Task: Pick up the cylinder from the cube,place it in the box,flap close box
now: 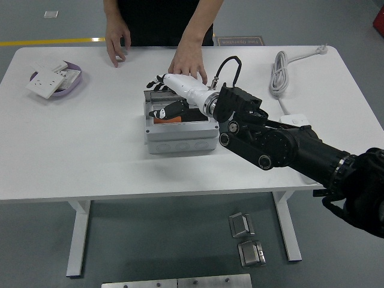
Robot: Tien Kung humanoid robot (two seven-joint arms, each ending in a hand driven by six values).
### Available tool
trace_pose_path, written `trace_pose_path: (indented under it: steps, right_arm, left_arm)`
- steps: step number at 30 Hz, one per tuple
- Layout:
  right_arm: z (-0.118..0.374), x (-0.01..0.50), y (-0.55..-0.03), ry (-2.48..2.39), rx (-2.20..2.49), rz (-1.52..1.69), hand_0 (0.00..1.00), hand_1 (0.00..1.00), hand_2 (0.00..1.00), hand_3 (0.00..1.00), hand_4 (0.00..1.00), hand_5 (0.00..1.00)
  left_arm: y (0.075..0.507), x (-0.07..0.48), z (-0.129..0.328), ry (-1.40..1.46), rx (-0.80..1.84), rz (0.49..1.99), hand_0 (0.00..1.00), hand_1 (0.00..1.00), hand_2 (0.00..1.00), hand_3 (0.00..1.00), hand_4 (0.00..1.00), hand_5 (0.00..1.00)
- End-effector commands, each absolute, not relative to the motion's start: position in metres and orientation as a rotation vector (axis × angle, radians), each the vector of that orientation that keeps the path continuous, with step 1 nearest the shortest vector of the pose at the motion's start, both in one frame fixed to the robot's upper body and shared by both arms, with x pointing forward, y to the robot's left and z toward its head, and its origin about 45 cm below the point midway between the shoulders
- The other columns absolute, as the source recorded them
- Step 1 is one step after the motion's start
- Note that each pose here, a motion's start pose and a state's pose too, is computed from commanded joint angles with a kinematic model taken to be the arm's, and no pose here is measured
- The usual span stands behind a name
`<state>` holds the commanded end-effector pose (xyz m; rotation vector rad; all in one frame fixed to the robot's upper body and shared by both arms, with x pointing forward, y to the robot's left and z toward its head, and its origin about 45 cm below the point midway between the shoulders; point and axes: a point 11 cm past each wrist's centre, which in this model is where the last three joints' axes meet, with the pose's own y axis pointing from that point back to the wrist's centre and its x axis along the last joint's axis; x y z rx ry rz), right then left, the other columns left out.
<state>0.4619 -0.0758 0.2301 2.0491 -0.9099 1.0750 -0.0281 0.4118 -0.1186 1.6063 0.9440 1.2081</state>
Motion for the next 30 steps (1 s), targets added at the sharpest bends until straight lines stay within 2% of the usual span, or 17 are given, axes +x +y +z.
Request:
trace_pose_path:
  steps: [12,30]
  right_arm:
    - [0.232,0.474,-0.114,-0.997,2.004,1.026,0.852,0.739,0.746,0.803,0.829,0.323]
    - [0.230,0.459,-0.141,-0.999,1.992,1.043,0.850,0.736,0.744,0.802,0.832,0.321]
  left_arm:
    - [0.409,-0.031,-0.119,0.953,1.605,1.209,0.582,0.622,0.538,0.593,0.619,0.236]
    - [0.404,-0.040,-0.121,0.976,1.600,1.213,0.582,0.622,0.537,0.592,0.614,0.236]
